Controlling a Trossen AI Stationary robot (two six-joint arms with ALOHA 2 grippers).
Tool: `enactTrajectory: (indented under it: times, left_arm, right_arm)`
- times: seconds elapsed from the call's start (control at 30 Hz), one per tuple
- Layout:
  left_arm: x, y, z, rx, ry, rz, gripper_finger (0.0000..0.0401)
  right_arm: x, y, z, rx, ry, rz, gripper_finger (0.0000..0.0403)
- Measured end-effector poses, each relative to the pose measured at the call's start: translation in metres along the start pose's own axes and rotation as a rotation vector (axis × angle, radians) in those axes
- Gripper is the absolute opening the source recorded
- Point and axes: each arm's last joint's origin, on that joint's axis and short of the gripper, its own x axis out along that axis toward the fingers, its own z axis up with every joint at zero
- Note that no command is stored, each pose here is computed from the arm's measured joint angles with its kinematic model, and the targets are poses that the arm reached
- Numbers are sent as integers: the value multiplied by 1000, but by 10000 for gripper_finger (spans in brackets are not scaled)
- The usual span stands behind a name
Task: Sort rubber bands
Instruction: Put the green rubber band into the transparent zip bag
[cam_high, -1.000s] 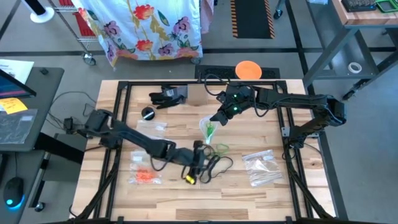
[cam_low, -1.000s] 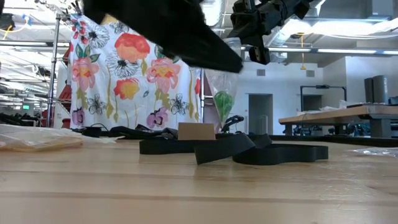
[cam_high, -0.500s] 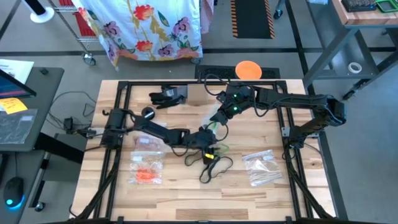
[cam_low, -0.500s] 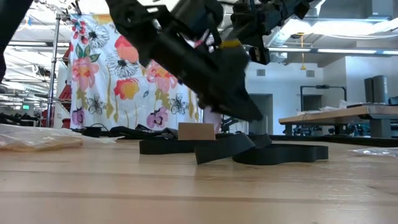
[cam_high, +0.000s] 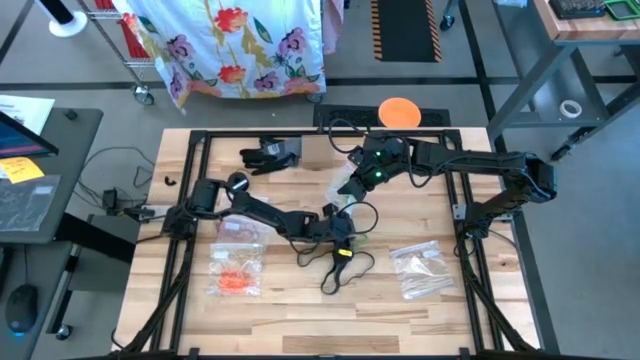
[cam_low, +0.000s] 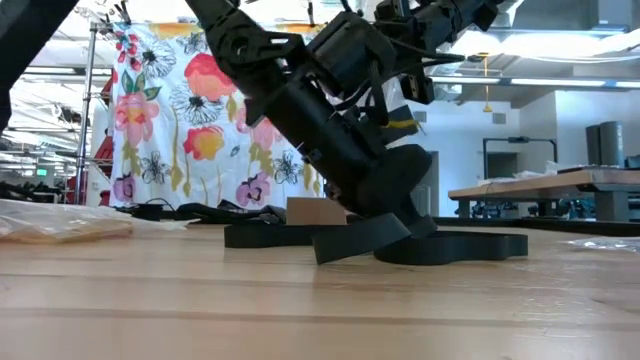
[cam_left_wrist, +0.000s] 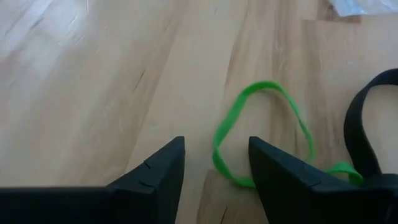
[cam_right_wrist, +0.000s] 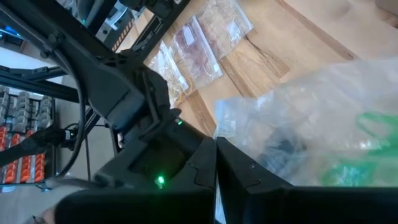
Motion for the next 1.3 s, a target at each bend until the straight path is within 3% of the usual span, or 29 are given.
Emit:
enactTrajectory:
  times: [0.13,0.3,0.53,0.73,0.9,1.13,1.3]
  left_arm:
    - [-1,0,3,-26,56,-22,133]
    - [-4,-9,6,26,86,-84,15]
    - [-36,-41,18,151,116,-148,2]
    - [-103,-68,39,249,43,22,1]
    - [-164,-87,51,289,-49,74,1]
    - [-223,-86,67,311,-190,186,0]
    - [-240,-62,82,292,-215,224,0]
  right_arm:
    - [0,0,0,0,0,0,0]
    - [0,0,0,0,0,0,0]
    - [0,0,0,0,-1,1,0]
    - [0,0,0,1,1,0,0]
    - [0,0,0,3,-1,1,0]
    - [0,0,0,4,0,0,0]
    - [0,0,0,3,0,0,0]
